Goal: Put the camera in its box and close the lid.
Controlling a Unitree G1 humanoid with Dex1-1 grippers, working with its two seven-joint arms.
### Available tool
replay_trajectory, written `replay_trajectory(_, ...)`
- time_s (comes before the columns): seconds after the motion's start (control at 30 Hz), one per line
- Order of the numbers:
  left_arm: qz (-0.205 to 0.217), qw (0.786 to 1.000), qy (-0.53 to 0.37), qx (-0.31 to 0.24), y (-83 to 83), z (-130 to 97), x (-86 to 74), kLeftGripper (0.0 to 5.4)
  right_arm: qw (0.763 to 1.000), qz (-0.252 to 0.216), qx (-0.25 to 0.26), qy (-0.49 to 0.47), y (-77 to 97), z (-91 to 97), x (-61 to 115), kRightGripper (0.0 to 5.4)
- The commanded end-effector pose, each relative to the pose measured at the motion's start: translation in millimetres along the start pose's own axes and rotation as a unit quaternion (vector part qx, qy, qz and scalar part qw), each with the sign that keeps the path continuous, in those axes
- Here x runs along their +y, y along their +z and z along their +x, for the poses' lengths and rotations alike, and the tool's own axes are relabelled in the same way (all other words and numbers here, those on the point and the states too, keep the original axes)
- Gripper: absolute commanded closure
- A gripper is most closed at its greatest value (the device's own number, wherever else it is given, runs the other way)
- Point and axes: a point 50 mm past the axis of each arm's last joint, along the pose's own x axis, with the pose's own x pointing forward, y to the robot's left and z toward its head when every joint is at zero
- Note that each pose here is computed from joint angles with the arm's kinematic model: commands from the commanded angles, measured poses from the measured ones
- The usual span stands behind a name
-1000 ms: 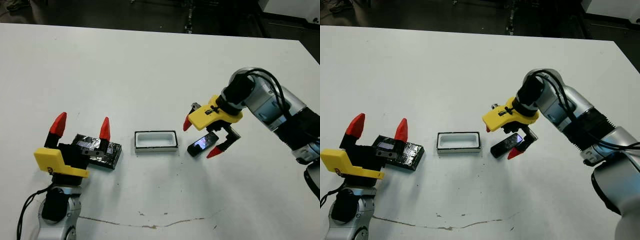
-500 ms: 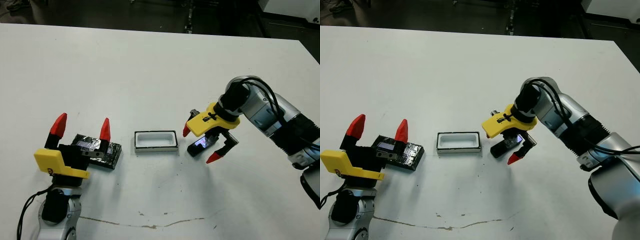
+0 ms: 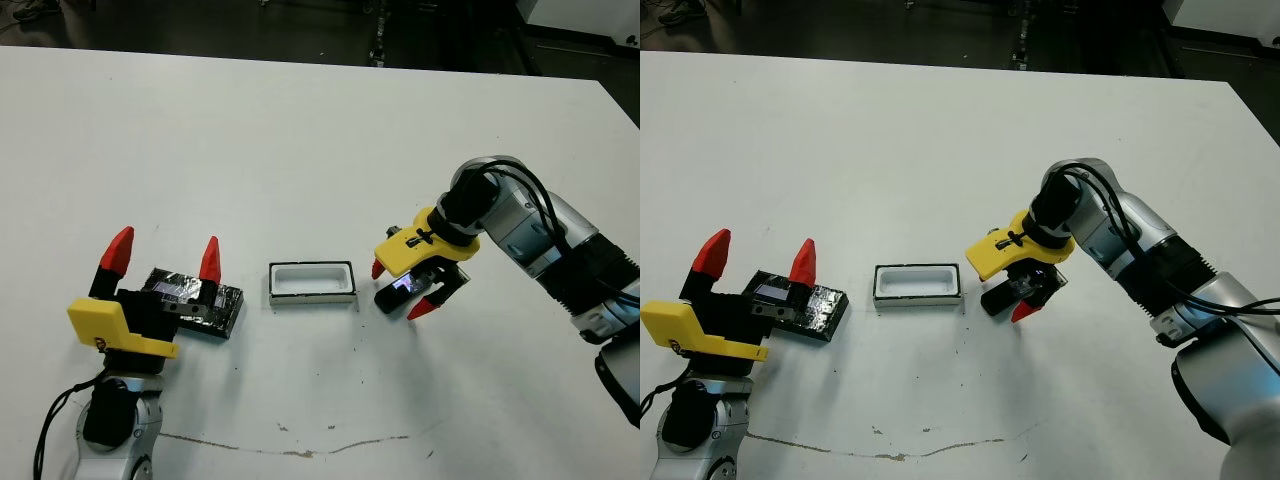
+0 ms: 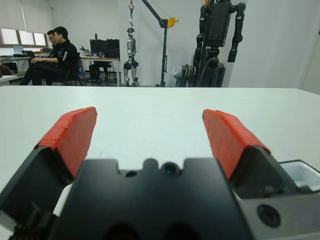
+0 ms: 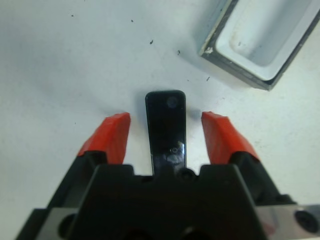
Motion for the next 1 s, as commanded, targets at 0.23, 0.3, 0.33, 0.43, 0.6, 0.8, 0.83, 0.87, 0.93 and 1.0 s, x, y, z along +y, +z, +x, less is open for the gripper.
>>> replay_trajectory(0.23, 0.003, 1.000, -0.003, 0.006, -0.5, -3, 0.4, 0.00, 1.000, 0.009, -0.016, -0.007, -3.5, 5.3, 5.0, 3.33)
replay_trajectory(0.3, 0.004, 1.000, -0.003, 0.007, -0.3, -3, 0.7, 0.00, 1.000, 0.005, -0.020, -0.004, -4.0, 6.7, 6.2, 3.64)
replay_trajectory(0.33, 0.004, 1.000, -0.002, 0.006, -0.2, -3, 0.8, 0.00, 1.000, 0.004, -0.022, -0.003, -4.3, 7.4, 6.8, 3.74)
replay_trajectory(0.43, 0.004, 1.000, -0.002, 0.005, 0.0, -2, 0.9, 0.00, 1.000, 0.002, -0.024, 0.001, -4.6, 9.6, 8.1, 3.74)
replay_trajectory(0.6, 0.004, 1.000, -0.004, 0.004, -0.1, -2, 1.0, 0.00, 1.000, 0.003, -0.017, -0.011, -5.3, 10.1, 9.6, 3.74)
replay_trajectory(0.8, 0.001, 1.000, -0.002, 0.004, 0.4, -1, -0.4, 0.00, 0.997, 0.009, -0.034, -0.066, -7.6, 2.0, 8.5, 3.74)
replay_trajectory(0.83, 0.001, 1.000, -0.001, 0.003, 0.5, -1, -0.5, 0.00, 0.996, 0.009, -0.036, -0.081, -8.0, -1.7, 7.5, 3.74)
replay_trajectory(0.87, 0.002, 1.000, -0.001, 0.003, 0.5, -1, -0.5, 0.00, 0.995, 0.017, -0.036, -0.096, -8.3, -7.1, 5.8, 3.74)
replay_trajectory(0.93, 0.004, 1.000, -0.002, 0.003, 0.6, -1, -0.2, 0.00, 0.992, 0.035, -0.029, -0.121, -8.5, -17.3, 2.2, 3.74)
replay_trajectory(1.0, 0.004, 1.000, -0.003, 0.004, 0.8, 0, -0.3, 0.00, 0.988, 0.064, -0.022, -0.142, -8.8, -28.9, -2.9, 3.74)
